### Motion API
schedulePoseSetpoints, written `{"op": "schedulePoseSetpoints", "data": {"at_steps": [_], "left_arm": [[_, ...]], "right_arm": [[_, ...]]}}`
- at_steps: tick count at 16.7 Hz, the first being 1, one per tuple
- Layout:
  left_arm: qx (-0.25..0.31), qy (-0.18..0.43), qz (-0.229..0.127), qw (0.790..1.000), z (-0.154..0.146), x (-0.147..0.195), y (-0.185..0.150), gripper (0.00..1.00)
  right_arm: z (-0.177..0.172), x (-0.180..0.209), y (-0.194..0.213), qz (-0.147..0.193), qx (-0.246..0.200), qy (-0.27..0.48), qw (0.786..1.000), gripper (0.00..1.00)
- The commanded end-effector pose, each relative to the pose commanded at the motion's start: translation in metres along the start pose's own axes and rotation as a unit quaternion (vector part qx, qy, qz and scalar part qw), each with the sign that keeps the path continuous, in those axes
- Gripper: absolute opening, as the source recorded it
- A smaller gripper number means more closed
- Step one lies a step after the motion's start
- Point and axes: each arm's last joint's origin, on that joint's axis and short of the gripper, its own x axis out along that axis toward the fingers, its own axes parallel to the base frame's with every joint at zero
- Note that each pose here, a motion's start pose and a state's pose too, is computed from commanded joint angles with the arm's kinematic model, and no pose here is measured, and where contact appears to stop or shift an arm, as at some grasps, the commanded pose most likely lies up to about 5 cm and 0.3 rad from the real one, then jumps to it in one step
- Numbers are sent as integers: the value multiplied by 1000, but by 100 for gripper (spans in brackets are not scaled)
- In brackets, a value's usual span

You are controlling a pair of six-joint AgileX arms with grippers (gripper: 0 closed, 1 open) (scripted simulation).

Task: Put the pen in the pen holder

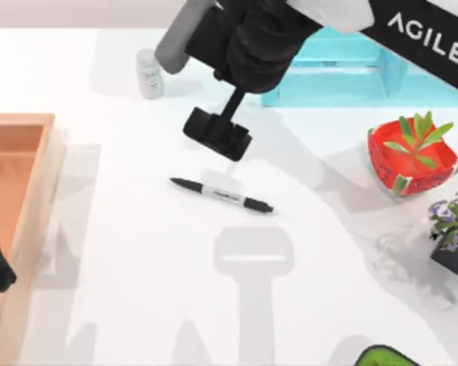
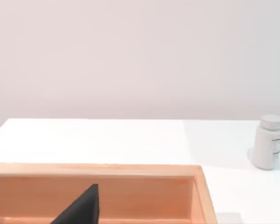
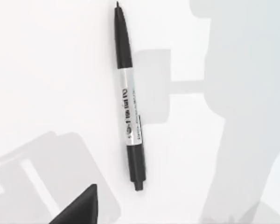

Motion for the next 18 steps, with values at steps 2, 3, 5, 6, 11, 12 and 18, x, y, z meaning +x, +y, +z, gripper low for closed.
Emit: {"op": "schedulePoseSetpoints", "data": {"at_steps": [2, 3, 5, 6, 11, 12, 18], "left_arm": [[0, 0, 0, 1000, 0, 0, 0, 100], [0, 0, 0, 1000, 0, 0, 0, 100], [0, 0, 0, 1000, 0, 0, 0, 100], [0, 0, 0, 1000, 0, 0, 0, 100], [0, 0, 0, 1000, 0, 0, 0, 100], [0, 0, 0, 1000, 0, 0, 0, 100], [0, 0, 0, 1000, 0, 0, 0, 100]], "right_arm": [[14, 37, 9, 13, -21, 49, 998, 100], [18, 54, 14, 18, -29, 71, 997, 100], [21, 82, 21, 26, -41, 109, 993, 100], [22, 93, 23, 29, -45, 124, 991, 100], [21, 107, 26, 32, -50, 143, 988, 100], [21, 107, 26, 32, -50, 143, 988, 100], [18, 126, 26, 32, -49, 143, 988, 100]]}}
